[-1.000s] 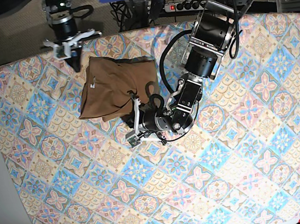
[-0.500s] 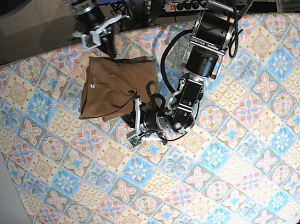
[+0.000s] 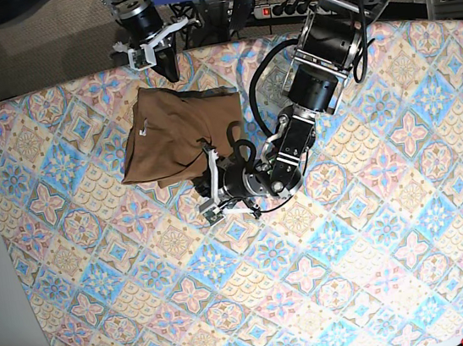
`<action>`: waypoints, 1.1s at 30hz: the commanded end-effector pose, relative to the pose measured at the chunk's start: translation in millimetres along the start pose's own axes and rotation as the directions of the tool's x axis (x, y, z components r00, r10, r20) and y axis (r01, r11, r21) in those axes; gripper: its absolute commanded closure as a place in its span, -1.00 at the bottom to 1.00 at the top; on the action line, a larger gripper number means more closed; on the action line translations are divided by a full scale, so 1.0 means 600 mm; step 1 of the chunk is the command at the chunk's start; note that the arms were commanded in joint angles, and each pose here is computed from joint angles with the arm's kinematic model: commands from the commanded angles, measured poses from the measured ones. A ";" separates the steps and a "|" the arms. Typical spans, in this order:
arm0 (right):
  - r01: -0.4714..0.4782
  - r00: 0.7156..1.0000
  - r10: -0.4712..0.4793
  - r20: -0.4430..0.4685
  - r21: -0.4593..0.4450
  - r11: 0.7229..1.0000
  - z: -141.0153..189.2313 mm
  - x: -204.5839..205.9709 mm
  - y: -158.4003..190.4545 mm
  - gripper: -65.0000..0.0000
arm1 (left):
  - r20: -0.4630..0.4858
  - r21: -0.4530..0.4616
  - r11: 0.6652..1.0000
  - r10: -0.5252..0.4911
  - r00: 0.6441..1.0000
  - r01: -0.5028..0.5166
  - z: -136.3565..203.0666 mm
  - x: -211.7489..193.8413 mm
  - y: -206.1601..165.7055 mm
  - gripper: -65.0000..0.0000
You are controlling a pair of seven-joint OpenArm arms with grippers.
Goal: Layout the t-shirt on the table in an organized manner, then fold the t-shirt properly
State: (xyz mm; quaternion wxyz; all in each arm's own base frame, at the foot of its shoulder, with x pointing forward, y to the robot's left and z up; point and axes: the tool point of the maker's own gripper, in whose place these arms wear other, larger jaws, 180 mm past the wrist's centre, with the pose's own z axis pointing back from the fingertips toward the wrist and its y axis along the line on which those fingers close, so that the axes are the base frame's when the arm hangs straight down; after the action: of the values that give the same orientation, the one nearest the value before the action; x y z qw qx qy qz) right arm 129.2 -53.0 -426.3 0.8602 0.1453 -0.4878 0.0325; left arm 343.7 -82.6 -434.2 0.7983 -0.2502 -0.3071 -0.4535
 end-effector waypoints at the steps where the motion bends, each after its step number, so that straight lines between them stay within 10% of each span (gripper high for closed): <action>1: 0.008 1.000 -0.008 0.008 0.004 1.000 0.002 0.006 0.003 1.00 | -0.131 -0.009 1.000 -0.024 0.991 0.023 -0.001 -0.053 -0.008 1.00; 19: -0.092 0.995 0.092 0.041 0.001 0.996 -0.114 0.127 -0.029 1.00 | -0.115 -0.028 0.999 -0.025 0.993 0.022 0.013 -0.093 -0.061 1.00; 33: -0.175 0.980 0.187 0.066 -0.160 0.972 -0.155 0.232 -0.165 1.00 | -0.098 -0.028 0.999 -0.032 0.995 0.029 0.033 -0.111 -0.084 1.00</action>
State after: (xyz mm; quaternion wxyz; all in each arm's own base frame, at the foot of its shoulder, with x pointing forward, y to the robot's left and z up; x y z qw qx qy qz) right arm 292.4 -130.8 -385.2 0.8527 0.0371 -0.5160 0.0721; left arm 281.4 -74.1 -438.3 0.7872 -0.2780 -0.3205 -0.4476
